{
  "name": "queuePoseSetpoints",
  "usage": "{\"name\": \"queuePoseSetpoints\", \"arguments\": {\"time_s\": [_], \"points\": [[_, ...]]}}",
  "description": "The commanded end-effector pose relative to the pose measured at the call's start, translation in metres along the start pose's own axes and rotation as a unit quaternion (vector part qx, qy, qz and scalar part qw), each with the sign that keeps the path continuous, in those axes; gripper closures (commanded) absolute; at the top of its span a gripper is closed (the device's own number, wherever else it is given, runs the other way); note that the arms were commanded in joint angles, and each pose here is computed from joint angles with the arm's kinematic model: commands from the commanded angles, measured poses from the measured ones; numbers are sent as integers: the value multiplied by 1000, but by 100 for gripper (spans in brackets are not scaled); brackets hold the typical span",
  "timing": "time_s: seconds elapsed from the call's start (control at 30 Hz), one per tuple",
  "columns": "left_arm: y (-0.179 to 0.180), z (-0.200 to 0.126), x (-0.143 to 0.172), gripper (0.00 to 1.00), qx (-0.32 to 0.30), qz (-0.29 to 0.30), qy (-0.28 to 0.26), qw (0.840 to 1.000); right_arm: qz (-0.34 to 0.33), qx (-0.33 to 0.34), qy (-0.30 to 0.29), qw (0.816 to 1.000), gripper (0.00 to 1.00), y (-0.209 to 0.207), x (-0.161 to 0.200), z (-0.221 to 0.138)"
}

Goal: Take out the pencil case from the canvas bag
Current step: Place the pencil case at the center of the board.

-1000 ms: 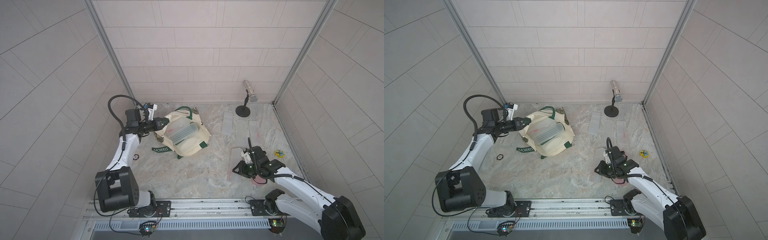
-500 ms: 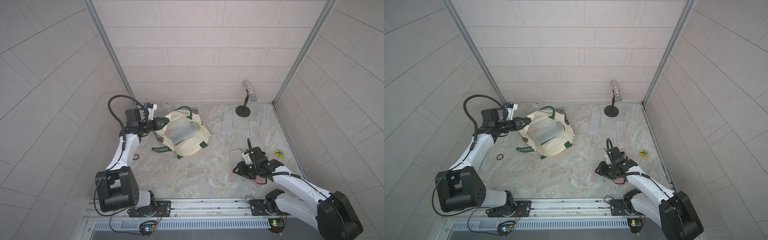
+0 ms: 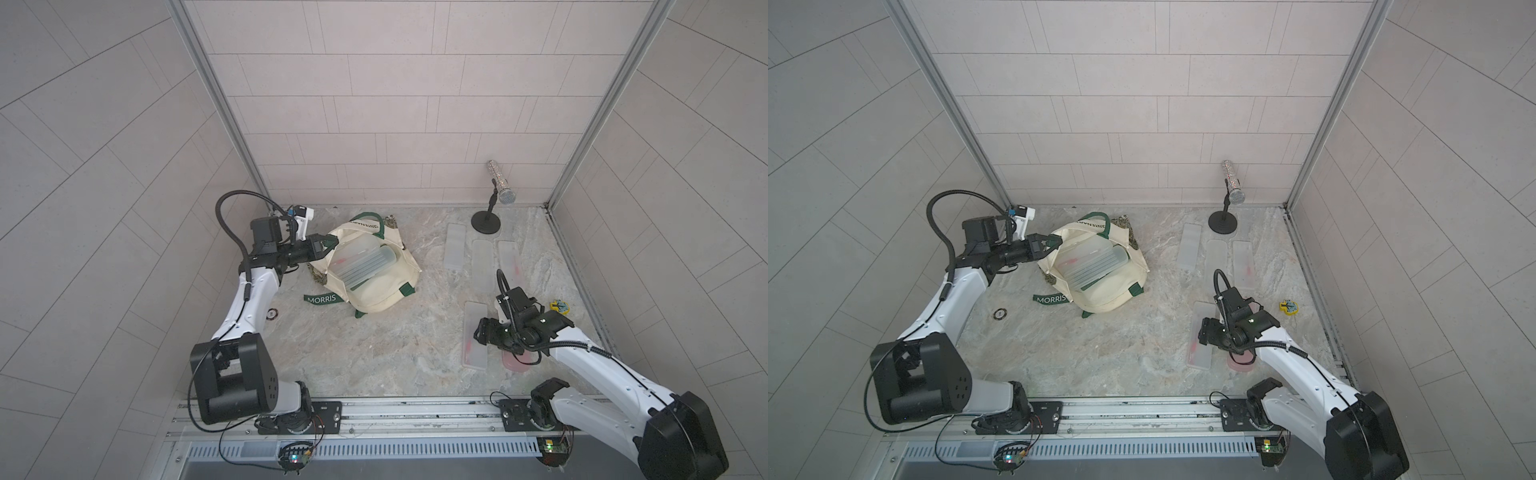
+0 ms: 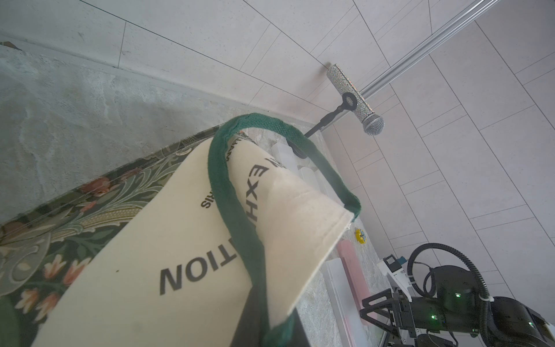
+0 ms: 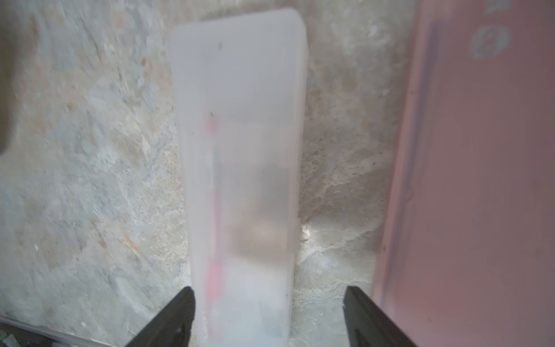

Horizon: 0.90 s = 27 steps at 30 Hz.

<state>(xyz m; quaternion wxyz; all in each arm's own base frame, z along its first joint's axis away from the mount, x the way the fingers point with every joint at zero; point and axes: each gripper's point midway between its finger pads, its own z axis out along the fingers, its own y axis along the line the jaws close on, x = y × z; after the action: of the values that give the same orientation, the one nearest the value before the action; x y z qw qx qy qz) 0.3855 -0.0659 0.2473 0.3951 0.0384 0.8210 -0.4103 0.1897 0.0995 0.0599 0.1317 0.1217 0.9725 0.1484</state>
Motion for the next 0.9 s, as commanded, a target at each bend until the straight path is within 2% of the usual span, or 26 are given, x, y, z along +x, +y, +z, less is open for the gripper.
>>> {"name": "queuePoseSetpoints", "arguments": {"time_s": [0.0, 0.4, 0.57, 0.87], "points": [[-10, -7, -11, 100, 11, 27, -21, 999, -1, 33, -15, 999, 1, -9, -8, -9], [-6, -5, -9, 100, 12, 21, -17, 1000, 12, 65, -88, 994, 1, -4, -26, -16], [-6, -4, -8, 100, 12, 22, -17, 1000, -5, 71, -122, 990, 0, 17, -36, -19], [-2, -2, -7, 100, 10, 18, -13, 1000, -27, 131, -96, 986, 3, 20, -33, 0]]}}
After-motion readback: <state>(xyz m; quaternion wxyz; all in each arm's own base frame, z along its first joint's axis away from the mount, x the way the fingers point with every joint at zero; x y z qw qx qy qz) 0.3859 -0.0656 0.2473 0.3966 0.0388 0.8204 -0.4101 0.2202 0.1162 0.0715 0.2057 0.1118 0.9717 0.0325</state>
